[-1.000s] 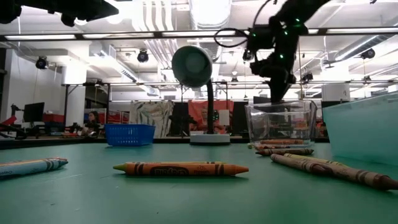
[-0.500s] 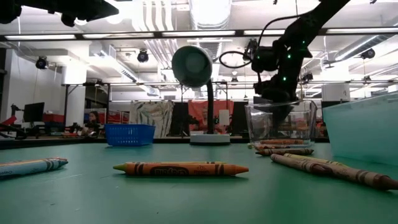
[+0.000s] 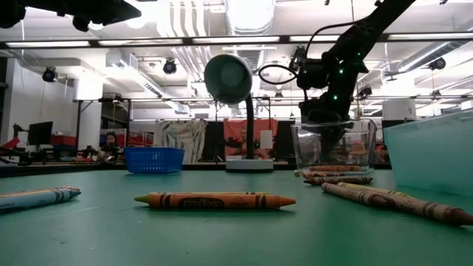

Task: Sort crayons
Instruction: Put the orange crayon into the transparent bin, then put the yellow crayon into the red bin

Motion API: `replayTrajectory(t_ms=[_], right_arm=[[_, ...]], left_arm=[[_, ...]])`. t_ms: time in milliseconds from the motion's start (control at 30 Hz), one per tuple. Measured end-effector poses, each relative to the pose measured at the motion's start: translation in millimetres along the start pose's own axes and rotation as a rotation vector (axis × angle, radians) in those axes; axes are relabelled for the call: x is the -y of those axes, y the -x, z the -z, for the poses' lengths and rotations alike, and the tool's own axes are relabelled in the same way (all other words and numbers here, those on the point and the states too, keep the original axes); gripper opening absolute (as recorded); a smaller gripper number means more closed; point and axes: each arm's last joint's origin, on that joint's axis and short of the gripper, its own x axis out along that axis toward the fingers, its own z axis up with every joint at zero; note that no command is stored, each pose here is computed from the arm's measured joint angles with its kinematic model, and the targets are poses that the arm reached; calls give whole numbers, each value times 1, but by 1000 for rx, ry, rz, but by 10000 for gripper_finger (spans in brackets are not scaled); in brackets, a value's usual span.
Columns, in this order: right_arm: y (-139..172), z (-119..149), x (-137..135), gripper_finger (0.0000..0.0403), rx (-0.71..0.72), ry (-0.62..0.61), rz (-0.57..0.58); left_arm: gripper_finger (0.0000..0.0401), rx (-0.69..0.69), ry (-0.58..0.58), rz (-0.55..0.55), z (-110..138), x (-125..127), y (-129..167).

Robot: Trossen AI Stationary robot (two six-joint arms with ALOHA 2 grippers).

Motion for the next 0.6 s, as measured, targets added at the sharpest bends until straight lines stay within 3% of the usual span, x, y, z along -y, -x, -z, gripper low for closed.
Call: replayTrajectory(t_ms=[300,600], right_arm=[[3,0,0,113,8,-22,1],[30,-4,-1,131,74,-75,0]], left_arm=[[1,0,2,1,0,0,0],[1,-20,3,8,4,5,-3]])
